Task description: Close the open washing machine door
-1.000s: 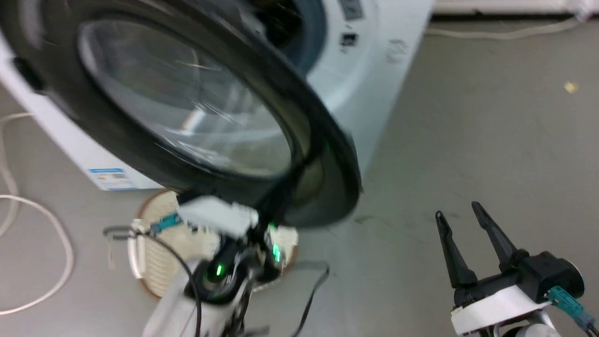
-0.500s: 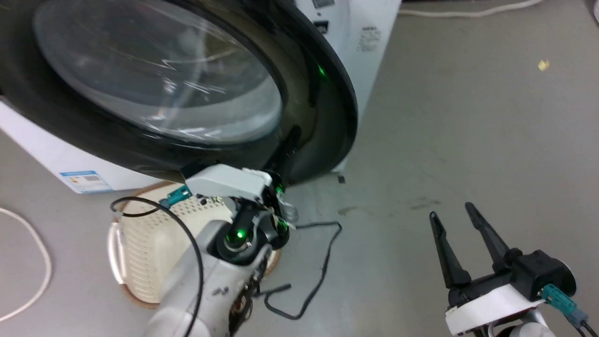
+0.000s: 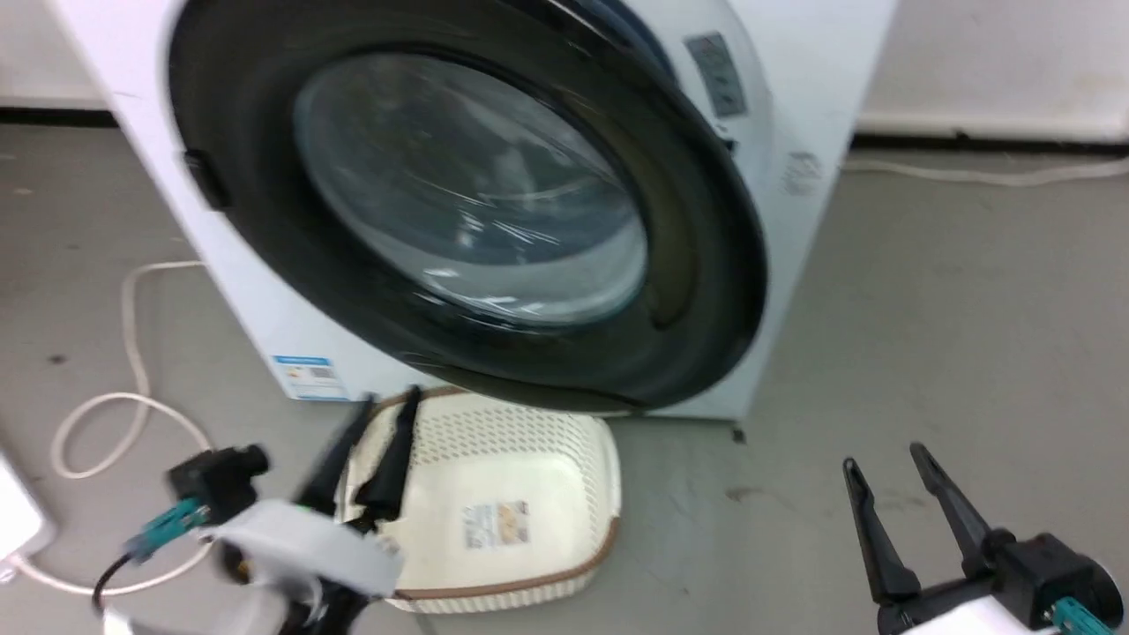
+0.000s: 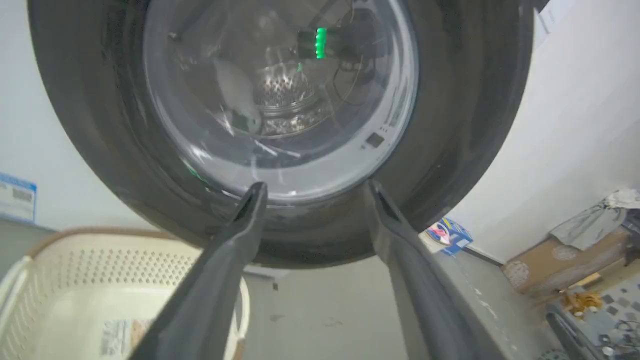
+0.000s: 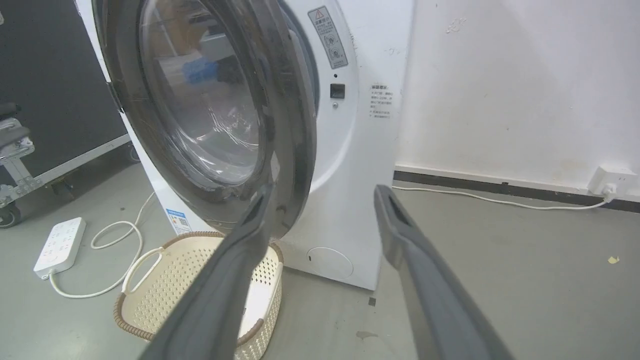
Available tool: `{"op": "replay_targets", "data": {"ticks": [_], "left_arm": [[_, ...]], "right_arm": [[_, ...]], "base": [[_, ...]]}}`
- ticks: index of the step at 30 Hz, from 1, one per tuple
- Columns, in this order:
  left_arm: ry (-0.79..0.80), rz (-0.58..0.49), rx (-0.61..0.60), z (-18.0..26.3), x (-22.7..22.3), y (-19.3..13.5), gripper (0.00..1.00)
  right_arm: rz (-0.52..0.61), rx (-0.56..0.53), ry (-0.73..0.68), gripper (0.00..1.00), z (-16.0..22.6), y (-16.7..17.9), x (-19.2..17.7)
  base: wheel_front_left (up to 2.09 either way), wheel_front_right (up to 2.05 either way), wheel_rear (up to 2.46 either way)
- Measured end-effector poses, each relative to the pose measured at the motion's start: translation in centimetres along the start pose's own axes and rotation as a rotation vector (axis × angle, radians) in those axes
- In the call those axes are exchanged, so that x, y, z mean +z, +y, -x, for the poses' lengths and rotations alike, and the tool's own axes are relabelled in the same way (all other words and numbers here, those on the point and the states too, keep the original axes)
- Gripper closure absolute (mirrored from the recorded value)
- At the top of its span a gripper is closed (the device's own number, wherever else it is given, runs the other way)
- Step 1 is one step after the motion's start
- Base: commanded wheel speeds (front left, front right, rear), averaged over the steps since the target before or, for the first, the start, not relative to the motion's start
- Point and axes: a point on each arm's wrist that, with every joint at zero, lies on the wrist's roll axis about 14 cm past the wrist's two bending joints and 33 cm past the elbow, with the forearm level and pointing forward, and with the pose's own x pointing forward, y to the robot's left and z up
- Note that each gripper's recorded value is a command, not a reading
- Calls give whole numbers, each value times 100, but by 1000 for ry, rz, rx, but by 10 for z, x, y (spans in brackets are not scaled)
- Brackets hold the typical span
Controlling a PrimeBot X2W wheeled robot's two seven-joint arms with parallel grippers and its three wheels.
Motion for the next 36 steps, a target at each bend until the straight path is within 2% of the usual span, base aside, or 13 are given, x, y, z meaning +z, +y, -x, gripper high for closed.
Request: {"op": "replay_targets", "data": {"ticks": [3,6,10,16,24,25,26,27,31,36], "left_arm": [[-102,-251,19,24,33,1,0],[-150,-446,60,47,42,-1,0],[-195,-637,120,68,48,-5,0],[-219,-750,215,90,47,-1,0],[-166,-767,278,106,33,17,0],[-156,-770,284,108,31,20,0],[-148,-768,294,109,30,23,0],[-142,-764,301,110,28,26,0],[-118,-738,320,109,21,33,0],[-90,-722,334,97,16,43,0]], "right_arm": [[-5,26,-17,0,0,8,5],[-10,60,-36,0,-2,20,10],[-22,91,-48,0,-2,32,14],[-36,111,-40,0,1,41,11],[-47,138,-38,0,-1,52,10],[-48,142,-35,50,-2,53,9],[-50,147,-32,89,-2,55,8],[-51,152,-28,100,-3,57,7],[-69,202,-13,100,-7,71,2],[-33,353,-21,100,-33,99,4]], "base": [[0,0,0],[0,0,0],[0,0,0],[0,0,0],[0,0,0],[0,0,0],[0,0,0],[0,0,0],[0,0,0],[0,0,0]]}}
